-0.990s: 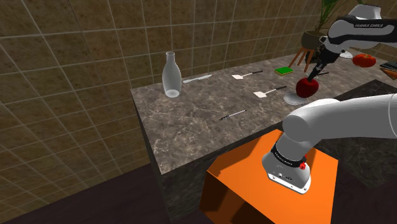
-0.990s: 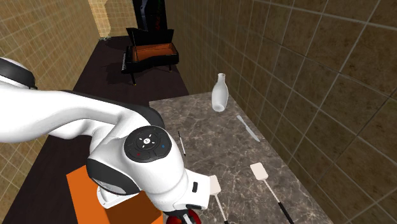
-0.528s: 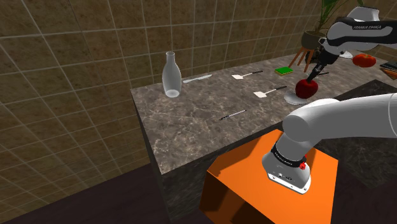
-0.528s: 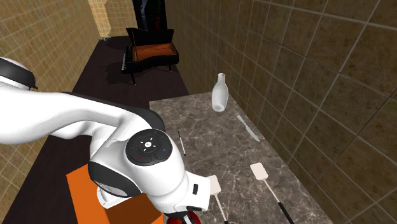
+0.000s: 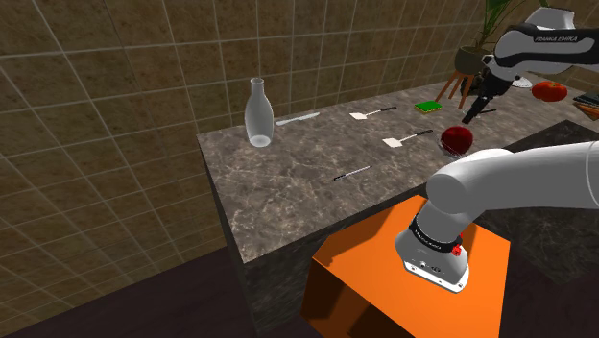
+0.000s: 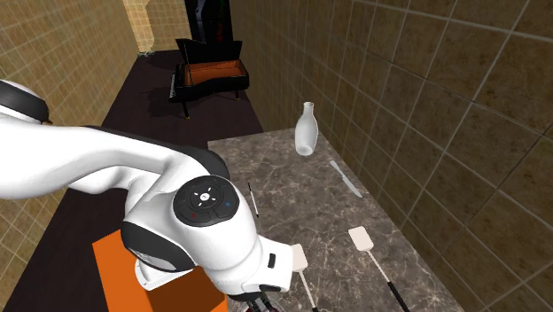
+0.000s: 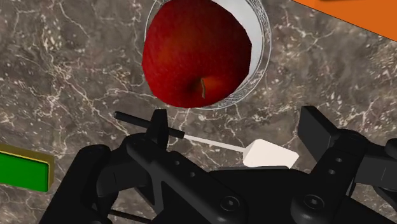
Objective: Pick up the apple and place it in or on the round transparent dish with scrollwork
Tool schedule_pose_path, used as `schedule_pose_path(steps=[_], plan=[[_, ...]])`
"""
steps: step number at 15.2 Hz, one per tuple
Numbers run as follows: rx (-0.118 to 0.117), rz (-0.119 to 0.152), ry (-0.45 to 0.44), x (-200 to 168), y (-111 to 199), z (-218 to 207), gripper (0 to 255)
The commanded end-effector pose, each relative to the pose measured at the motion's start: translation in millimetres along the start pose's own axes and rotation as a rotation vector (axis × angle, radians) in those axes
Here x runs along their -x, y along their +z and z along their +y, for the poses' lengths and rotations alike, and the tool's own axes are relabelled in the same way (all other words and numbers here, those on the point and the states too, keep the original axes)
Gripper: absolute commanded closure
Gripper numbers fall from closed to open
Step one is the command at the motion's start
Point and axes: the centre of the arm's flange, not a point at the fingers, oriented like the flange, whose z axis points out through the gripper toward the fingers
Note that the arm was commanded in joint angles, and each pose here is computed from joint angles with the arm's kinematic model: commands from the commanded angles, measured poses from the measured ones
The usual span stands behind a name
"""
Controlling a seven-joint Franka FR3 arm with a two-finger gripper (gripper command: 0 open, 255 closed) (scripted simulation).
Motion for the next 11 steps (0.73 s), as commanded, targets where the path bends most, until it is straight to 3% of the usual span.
schedule_pose_path(steps=[1, 3, 11], plan=[[-0.001, 0.0, 0.0, 0.9, -19.9, 0.8, 0], [-0.001, 0.0, 0.0, 0.9, -43.5, 0.8, 0], [-0.001, 0.0, 0.0, 0.9, -43.5, 0.8, 0]])
